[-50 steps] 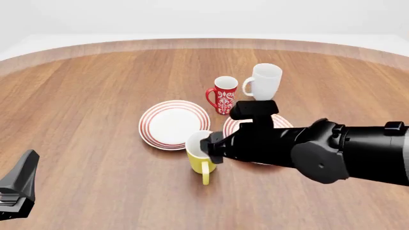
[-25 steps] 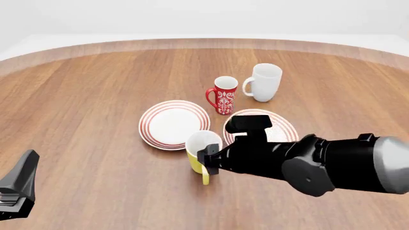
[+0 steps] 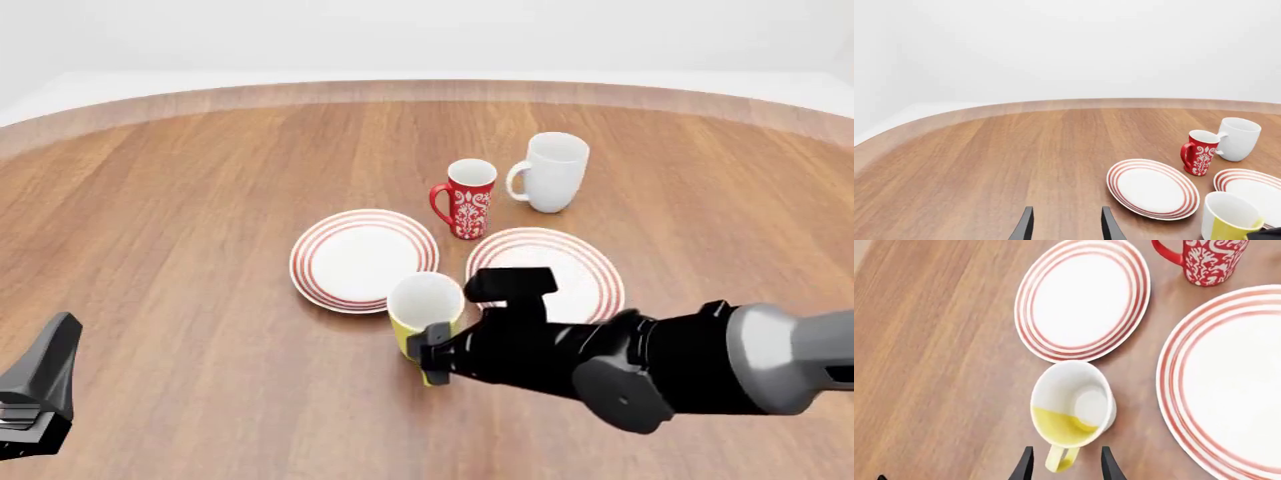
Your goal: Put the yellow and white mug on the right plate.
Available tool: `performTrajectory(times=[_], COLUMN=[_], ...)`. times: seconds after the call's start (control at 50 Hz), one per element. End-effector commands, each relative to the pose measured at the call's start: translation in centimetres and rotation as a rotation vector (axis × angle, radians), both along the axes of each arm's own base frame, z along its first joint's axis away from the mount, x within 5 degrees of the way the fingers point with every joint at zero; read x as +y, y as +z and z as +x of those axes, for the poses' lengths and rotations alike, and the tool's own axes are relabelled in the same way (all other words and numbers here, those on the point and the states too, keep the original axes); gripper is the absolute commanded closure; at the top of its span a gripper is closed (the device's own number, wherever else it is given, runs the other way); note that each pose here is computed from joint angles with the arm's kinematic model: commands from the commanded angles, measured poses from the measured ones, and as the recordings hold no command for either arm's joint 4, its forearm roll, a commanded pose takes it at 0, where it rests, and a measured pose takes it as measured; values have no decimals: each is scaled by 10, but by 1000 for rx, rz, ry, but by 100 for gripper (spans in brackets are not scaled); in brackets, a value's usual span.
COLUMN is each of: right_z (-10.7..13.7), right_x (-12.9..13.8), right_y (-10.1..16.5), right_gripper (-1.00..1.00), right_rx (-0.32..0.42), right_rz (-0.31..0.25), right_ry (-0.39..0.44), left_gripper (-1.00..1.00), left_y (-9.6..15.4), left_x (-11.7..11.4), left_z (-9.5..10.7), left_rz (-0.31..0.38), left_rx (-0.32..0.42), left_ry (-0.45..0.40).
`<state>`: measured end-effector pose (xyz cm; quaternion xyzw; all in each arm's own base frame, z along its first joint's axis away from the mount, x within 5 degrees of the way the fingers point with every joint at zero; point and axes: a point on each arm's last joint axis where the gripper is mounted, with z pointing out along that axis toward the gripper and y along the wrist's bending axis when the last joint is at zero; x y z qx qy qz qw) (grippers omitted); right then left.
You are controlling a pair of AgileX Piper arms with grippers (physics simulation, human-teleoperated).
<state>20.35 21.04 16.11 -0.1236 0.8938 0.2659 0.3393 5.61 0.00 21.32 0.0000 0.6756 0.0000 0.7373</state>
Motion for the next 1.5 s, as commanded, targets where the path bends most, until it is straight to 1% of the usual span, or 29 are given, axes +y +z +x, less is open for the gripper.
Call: performTrajectory(times=[0.02,0.42,0.84,0.86,1.12,1.5], right_z=[0,-5,-9,-8,-6,-2], right_x=[3,8,10,9,3,-9], right_y=[-8,-27,-30,-29,-21,0], right_gripper=[-100,-100,-100,100,100,100], right_rx=[8,32,38,33,12,-27], right_rz=[6,25,41,38,31,10], right_ry=[-1,-3,0,2,-3,-7], left_gripper=[-100,-100,-100,-100,-100,-100], left_y=[0,0,0,0,0,0], left_x=[0,0,0,0,0,0], left_z=[0,0,0,0,0,0], left_rz=[0,0,0,0,0,0], left_rx=[0,0,0,0,0,0], left_ry=[0,0,0,0,0,0])
